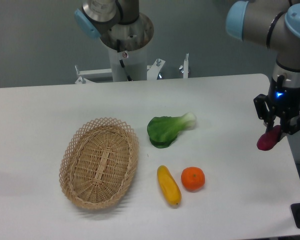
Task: Place the sweet potato in the basket
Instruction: 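Move the gripper holding the purple sweet potato over the table center, then carry the sweet potato over the wicker basket and lower it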
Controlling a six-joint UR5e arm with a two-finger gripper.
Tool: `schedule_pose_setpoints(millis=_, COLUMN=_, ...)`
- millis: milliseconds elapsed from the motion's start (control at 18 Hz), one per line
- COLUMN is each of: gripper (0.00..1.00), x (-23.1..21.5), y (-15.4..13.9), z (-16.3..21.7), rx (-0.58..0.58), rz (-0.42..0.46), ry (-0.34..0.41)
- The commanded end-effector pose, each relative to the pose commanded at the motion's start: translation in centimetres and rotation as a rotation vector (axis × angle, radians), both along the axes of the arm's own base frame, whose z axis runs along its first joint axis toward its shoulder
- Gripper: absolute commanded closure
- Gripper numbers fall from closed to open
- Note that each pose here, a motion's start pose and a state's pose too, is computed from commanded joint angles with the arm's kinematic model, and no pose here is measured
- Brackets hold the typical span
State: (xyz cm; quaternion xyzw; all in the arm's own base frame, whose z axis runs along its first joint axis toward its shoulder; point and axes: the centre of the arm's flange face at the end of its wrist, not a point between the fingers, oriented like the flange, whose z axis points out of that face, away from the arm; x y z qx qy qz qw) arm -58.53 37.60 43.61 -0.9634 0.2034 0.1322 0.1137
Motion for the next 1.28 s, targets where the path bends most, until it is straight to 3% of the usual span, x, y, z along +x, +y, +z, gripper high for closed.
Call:
schedule_pose_setpoints(millis=611, gripper=0.76, x=6.5, y=6.0, z=0.4, rx=0.056, rz=0.124, ry=-0.060)
schedule_pose_setpoints(millis=778, gripper=0.76, x=10.8, y=9.7, z=-0.3, rx=0.081, rz=0.222, ry=-0.123)
schedule_pose_setpoints(millis=1056, gripper=0.76, x=17.9, y=14.6, z=-3.1, rx=0.161, rz=0.320, ry=-0.148)
schedule_pose_setpoints(millis=1278, gripper=0.76, x=24.6, y=16.9, z=-6.8, rx=0.123, rz=0.325, ry=-0.104)
